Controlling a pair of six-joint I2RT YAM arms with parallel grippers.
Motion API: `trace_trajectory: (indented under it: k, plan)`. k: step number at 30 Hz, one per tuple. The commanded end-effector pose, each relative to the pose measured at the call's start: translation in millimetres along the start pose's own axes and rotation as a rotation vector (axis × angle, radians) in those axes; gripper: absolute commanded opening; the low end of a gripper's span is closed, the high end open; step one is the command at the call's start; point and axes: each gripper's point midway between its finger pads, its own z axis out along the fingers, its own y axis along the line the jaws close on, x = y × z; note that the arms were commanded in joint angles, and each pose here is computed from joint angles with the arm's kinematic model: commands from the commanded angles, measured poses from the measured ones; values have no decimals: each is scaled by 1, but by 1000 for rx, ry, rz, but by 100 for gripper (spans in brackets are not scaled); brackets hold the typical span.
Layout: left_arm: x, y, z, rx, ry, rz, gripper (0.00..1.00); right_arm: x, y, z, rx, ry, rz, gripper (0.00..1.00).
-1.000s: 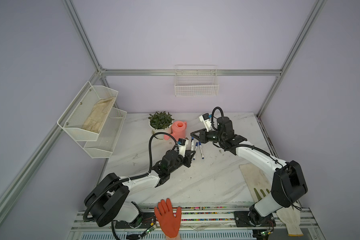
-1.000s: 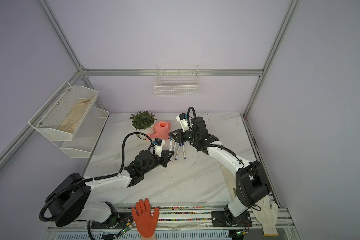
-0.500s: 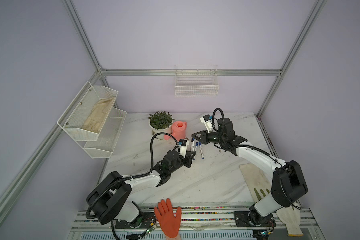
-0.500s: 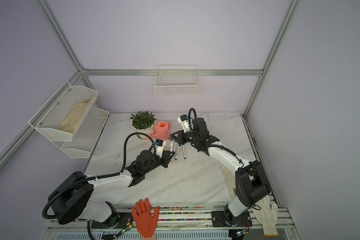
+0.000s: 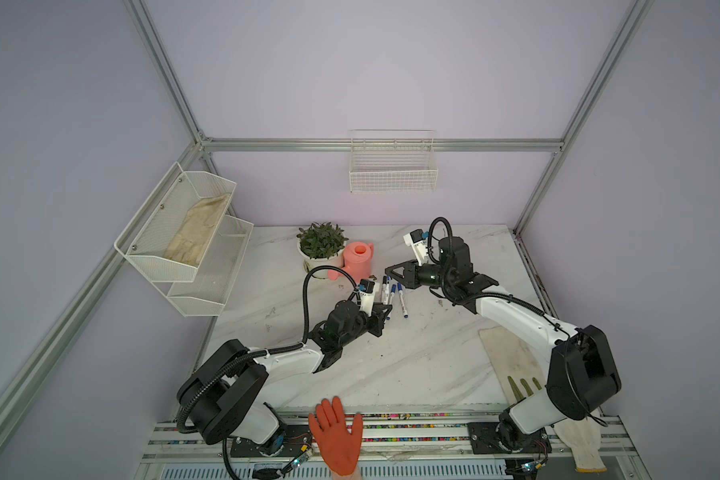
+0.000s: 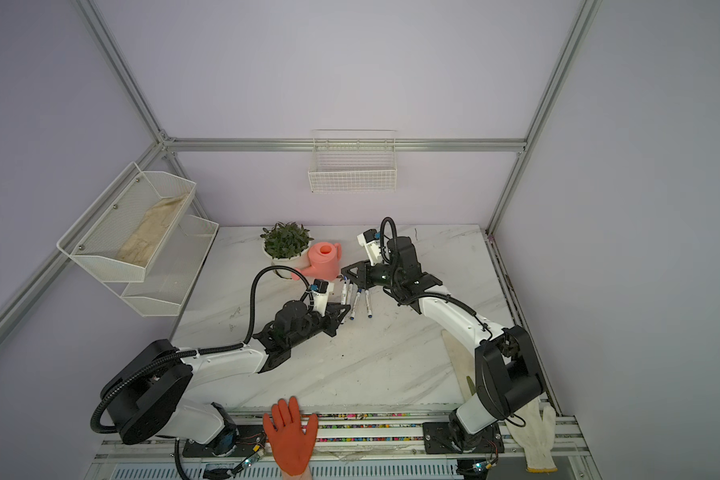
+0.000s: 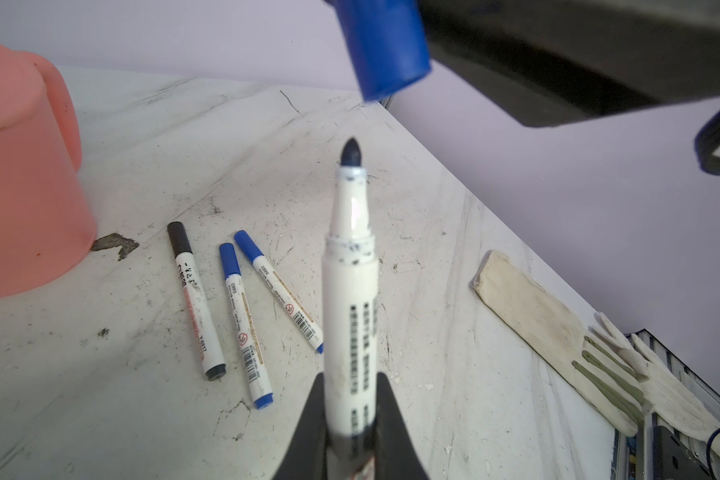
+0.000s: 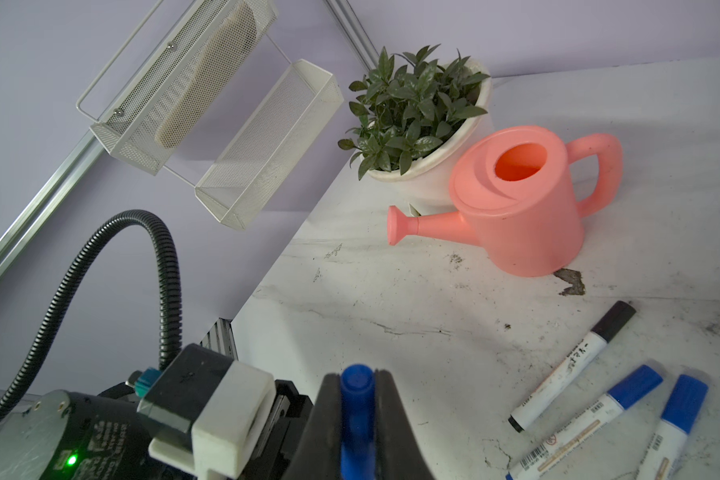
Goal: Insert the pens into the pen caps
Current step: 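Align the blue cap over the marker tip with the right gripper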
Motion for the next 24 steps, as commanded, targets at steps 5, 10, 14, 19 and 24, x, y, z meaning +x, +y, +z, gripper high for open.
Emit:
trace_trajectory:
  k: [5, 10, 14, 19, 24]
  plan:
    - [-42, -14, 1, 37, -108, 16, 0, -6, 10, -1, -36, -19, -10, 0]
    - [-44, -15, 1, 39, -114, 25, 0, 1, 4, 1, -23, -3, -4, 0]
    - [-44, -15, 1, 41, -112, 23, 0, 2, 1, 4, -18, 1, -6, 0]
    - [-45, -15, 0, 40, -117, 21, 0, 3, -2, 7, -15, 3, -5, 0]
    - [-46, -15, 0, 35, -120, 22, 0, 4, -3, 7, -11, 8, -9, 0]
